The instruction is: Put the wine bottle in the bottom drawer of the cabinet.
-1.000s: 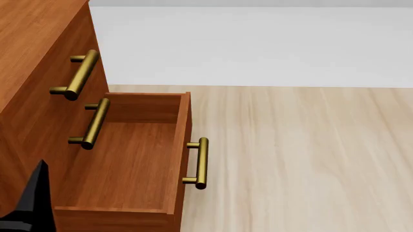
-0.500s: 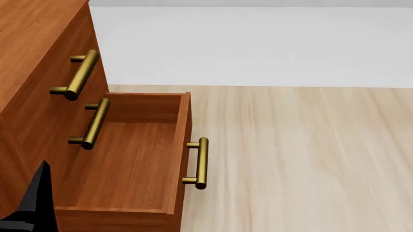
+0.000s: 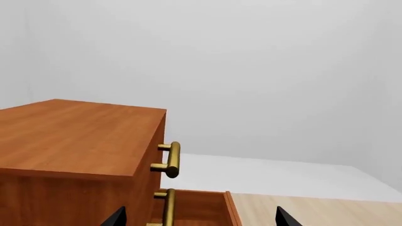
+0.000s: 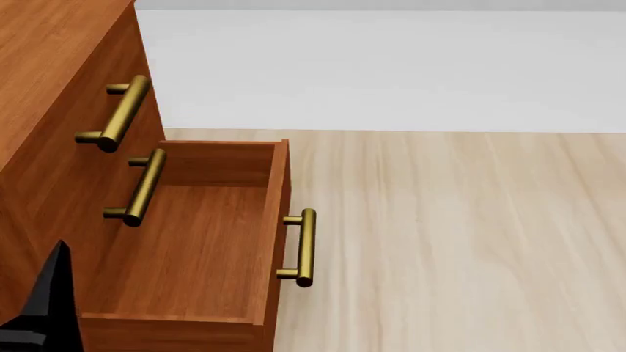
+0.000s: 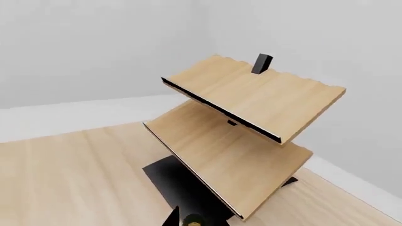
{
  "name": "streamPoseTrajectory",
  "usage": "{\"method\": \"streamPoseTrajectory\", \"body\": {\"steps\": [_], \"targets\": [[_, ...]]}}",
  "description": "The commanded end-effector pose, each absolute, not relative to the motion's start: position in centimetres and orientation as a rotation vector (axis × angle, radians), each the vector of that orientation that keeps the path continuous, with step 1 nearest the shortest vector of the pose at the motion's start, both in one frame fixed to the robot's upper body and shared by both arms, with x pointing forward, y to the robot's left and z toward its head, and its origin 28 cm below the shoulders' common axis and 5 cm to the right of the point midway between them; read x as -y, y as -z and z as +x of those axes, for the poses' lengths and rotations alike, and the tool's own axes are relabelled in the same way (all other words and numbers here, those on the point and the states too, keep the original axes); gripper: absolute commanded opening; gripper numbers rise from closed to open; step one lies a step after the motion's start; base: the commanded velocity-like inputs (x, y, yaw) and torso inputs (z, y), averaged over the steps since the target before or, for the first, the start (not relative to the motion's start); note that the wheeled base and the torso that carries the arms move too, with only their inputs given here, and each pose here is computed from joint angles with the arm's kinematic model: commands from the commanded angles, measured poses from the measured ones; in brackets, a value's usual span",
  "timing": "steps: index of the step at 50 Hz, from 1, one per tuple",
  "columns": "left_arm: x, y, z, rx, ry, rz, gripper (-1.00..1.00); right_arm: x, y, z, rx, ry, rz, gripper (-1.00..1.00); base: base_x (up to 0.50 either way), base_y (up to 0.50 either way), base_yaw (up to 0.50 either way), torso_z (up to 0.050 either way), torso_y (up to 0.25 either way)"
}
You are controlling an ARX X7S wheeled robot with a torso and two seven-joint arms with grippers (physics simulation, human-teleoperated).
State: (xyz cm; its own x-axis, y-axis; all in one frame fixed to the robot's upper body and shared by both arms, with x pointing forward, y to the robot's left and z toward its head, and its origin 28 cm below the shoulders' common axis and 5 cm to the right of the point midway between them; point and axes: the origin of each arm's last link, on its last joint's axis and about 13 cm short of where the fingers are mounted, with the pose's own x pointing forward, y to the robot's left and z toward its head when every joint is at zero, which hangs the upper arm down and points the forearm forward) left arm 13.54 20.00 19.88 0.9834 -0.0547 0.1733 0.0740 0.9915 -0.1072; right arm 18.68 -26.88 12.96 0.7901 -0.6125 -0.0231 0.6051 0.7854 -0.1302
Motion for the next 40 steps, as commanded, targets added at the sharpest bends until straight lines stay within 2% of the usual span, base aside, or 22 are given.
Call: {"method": "streamPoseTrajectory", "body": {"steps": [1,19,40], "targets": [[-20.2,-19.7,13.7,0.169,0.051,-0.111,1.0,26.0,-17.2,19.3,0.026,0.597,-0.211,-1.0,0.0,0.0,0.0,0.0,0.0],[-20.2,-19.8,13.6,0.17,0.05,-0.102,1.0,23.4,-23.8,21.9,0.073,0.435,-0.242,-1.0,0.0,0.0,0.0,0.0,0.001],[-20.3,-19.5,13.8,0.158,0.049,-0.104,1.0,19.7,-28.1,25.2,0.123,0.239,-0.306,-1.0,0.0,0.0,0.0,0.0,0.0]]}}
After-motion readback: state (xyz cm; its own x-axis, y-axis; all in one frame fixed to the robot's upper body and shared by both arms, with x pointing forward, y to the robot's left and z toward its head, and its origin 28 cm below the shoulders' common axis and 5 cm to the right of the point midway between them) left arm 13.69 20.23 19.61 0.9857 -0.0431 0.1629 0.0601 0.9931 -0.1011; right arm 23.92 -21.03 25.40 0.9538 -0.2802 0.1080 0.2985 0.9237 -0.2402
